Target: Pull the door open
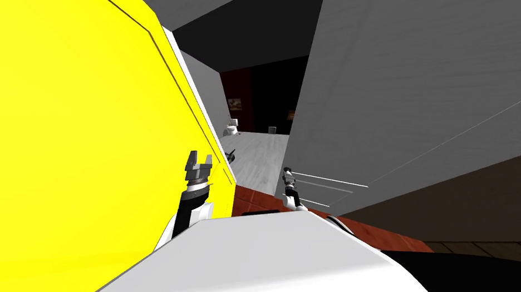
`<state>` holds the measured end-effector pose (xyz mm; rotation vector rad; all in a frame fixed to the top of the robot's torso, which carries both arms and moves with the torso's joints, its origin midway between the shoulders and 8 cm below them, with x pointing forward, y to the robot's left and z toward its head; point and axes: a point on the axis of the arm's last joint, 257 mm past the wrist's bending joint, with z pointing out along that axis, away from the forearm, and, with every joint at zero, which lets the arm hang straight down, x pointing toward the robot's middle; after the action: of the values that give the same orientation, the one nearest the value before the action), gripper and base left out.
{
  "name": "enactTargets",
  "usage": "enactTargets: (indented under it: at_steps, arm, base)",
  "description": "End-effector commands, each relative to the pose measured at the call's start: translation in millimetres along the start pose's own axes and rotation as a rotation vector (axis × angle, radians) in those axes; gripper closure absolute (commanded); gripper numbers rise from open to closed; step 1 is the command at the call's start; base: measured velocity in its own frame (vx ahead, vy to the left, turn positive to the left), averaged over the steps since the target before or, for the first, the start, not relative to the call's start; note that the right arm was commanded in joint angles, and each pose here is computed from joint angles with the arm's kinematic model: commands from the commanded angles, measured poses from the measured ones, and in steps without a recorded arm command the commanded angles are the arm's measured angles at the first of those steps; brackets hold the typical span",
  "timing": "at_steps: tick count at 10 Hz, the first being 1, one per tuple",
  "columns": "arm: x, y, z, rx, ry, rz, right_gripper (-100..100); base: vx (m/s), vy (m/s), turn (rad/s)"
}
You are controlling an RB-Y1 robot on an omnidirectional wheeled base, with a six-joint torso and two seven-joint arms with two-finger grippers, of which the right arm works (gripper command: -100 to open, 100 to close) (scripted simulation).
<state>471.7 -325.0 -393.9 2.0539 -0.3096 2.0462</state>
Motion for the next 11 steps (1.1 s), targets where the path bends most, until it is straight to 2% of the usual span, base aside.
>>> enactTargets:
  at_steps: [1, 3, 9, 11]
  arm:
    - [1.5, 1.0, 0.7, -0.003, 0.005, 0.002, 100]
    - [-1.4, 1.1, -0.5, 0.004, -0.004, -0.003, 100]
    - [-1.8, 6.7, 0.8, 0.014, -0.004, -0.012, 100]
    - [-1.4, 14.1, 2.5, 0.023, -0.003, -0.018, 100]
  base:
    - [-0.008, 0.002, -0.001]
    - [-0.048, 0.007, -0.001]
    - [-0.177, 0.003, 0.000]
    - [-0.179, 0.010, 0.019]
